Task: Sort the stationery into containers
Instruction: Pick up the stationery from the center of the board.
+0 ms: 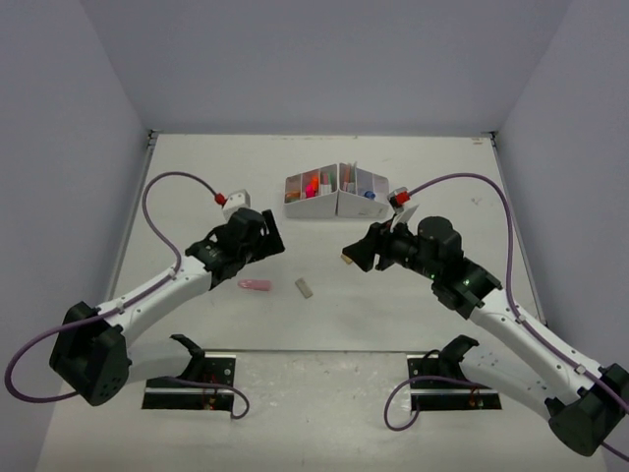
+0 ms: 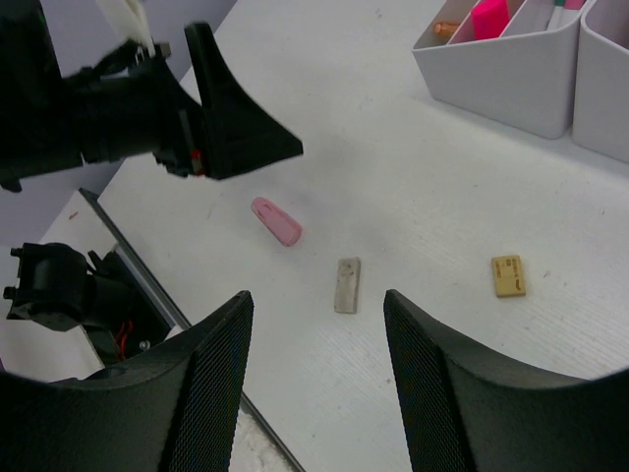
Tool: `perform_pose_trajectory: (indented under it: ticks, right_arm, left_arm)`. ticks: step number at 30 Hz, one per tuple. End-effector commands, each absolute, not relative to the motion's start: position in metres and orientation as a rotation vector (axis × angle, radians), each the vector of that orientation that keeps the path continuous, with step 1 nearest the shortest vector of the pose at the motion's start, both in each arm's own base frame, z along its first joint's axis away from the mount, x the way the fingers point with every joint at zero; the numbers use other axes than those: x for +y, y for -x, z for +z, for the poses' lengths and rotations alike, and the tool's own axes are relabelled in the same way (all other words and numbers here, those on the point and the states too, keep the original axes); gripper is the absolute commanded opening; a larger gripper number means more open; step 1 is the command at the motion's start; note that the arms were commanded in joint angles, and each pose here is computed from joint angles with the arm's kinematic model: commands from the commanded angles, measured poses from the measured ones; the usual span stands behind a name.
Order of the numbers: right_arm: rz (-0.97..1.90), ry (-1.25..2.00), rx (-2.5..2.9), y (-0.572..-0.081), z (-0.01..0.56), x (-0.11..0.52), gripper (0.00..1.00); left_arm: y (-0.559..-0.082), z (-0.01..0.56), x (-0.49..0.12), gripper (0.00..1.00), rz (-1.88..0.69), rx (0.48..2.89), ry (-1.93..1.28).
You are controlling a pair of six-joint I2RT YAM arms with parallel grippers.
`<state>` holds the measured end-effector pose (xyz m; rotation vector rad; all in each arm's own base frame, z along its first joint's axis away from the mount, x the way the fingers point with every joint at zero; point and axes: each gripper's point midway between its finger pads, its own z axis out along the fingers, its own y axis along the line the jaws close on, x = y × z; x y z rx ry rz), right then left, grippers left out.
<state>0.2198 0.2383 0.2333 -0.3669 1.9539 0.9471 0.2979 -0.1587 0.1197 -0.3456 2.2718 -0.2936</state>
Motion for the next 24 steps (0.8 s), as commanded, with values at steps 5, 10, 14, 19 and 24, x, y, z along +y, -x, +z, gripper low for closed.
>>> perform_pose_trajectory:
  ticks: [5,10,14,19,24]
  right_arm:
    - [0.983,0.395,1.909,-0.221,0.242,0.245,0.58]
    - [0.974,0.399,1.914,-0.220,0.239,0.243,0.58]
    - [0.972,0.402,1.912,-0.219,0.240,0.243,0.58]
    - [0.960,0.396,1.905,-0.219,0.240,0.239,0.58]
    - [0.953,0.395,1.898,-0.218,0.241,0.237,0.58]
  left_arm:
    - [-0.218,0.070,-0.110,1.00,-0.144,2.246,0.918]
    - [-0.216,0.060,-0.106,1.00,-0.202,2.190,0.999]
    - [-0.220,0.051,-0.110,1.00,-0.135,2.221,1.027]
    - [-0.218,0.043,-0.112,1.00,0.085,2.323,1.066]
    - [-0.223,0.031,-0.122,0.99,0.140,2.372,1.062]
